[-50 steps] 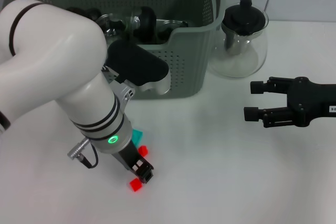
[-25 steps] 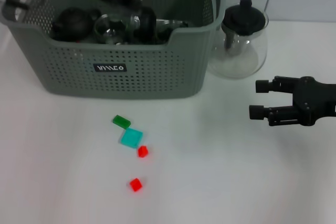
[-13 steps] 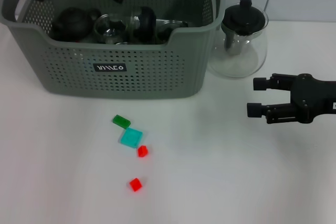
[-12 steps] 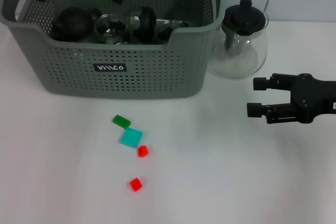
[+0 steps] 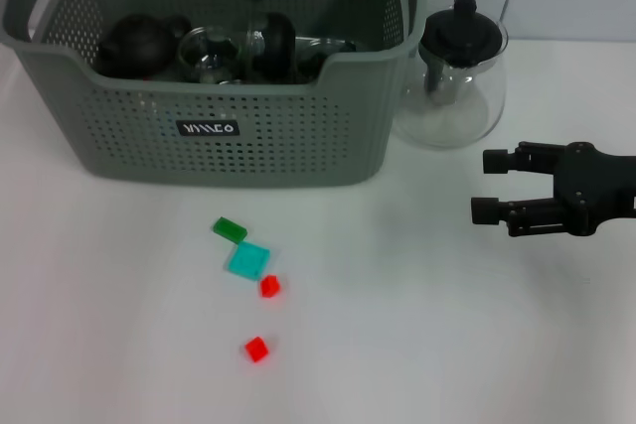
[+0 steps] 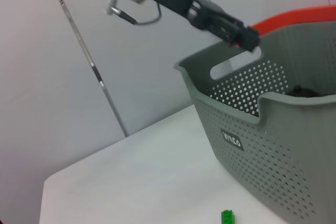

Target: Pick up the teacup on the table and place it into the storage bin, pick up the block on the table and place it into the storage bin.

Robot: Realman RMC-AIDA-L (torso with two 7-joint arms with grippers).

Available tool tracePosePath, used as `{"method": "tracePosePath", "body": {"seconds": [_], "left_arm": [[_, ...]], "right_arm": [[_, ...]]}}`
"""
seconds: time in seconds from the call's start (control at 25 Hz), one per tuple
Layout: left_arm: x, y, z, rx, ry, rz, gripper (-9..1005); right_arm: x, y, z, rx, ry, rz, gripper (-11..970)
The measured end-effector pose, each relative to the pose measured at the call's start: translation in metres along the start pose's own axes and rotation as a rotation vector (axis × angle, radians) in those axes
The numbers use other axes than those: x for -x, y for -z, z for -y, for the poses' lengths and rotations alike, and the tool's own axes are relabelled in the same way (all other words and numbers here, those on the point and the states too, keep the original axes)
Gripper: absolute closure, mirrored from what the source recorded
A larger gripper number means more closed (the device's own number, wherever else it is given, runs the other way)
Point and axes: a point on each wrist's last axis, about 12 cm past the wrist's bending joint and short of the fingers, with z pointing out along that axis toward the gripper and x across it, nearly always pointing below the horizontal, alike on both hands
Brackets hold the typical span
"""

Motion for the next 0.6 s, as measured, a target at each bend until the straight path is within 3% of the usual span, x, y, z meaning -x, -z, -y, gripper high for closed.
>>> {"method": "tracePosePath", "body": {"seconds": [0.16,0.24,0.36,0.44,0.6], "left_arm": [[-0.010,0.042,0.017,-0.220,-0.055,0.138,226],[-0.024,0.063,0.030,-0.402,-0.147,0.212,145],[-0.049,0.075,0.044,-0.604,-0.271,0.236,147],[-0.065,0.075,0.050,-0.669,-0.308,0.214,149],[-0.093,0.059,0.052,-0.631,-0.303,0.068,150]], "right_arm": [[-0.001,0.002,0.000,-0.005,0.002,0.001,15],[-0.002,0.002,0.000,-0.006,0.004,0.003,15],[-0.002,0.002,0.000,-0.010,0.003,0.005,15],[-0.002,0.003,0.001,-0.012,0.002,0.006,15],[-0.002,0.003,0.001,-0.014,-0.001,0.006,15]]}}
